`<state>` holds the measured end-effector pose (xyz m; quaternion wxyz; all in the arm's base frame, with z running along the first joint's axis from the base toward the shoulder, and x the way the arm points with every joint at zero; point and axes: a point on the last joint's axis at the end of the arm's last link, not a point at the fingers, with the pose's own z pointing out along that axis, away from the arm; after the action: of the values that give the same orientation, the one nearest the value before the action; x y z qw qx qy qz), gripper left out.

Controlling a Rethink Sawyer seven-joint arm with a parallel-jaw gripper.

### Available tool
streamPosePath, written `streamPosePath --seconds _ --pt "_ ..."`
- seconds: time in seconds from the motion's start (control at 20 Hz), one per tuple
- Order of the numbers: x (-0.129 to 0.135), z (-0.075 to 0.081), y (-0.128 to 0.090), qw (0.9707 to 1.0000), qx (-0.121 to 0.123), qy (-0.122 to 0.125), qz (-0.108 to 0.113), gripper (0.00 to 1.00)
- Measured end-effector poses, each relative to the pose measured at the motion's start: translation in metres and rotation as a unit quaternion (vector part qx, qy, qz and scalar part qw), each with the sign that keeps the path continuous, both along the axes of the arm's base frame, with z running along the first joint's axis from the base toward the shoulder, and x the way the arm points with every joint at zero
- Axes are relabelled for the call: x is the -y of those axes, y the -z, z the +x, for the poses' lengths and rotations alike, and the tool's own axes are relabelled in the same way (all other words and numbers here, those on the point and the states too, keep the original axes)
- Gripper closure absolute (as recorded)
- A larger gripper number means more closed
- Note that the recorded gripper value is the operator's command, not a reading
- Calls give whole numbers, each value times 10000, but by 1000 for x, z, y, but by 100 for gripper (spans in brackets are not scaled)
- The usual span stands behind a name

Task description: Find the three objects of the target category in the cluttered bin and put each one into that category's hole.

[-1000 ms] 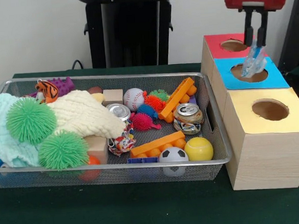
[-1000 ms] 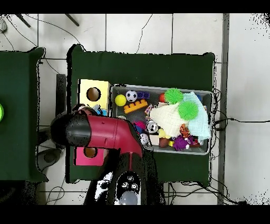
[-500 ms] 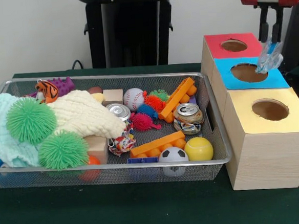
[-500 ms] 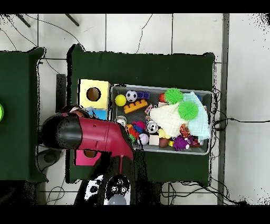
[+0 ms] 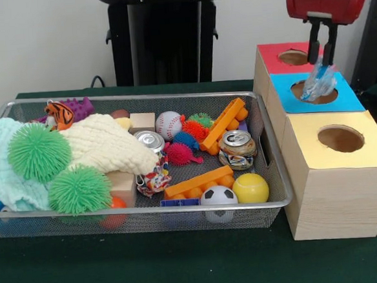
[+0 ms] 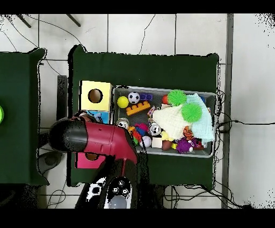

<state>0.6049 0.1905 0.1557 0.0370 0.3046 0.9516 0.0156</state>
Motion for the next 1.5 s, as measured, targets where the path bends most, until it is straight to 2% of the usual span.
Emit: streamPosePath --seconds 0.3,0.55,0.75,1.25,1.5 --pt "9 -9 6 9999 -128 98 -57 100" --pt "9 -23 9 9991 -382 205 2 100" --pt "3 -27 9 9984 -506 242 63 100" --pt "0 -27 10 9976 -531 425 109 100" --pt "3 -24 12 9965 -558 597 162 100"
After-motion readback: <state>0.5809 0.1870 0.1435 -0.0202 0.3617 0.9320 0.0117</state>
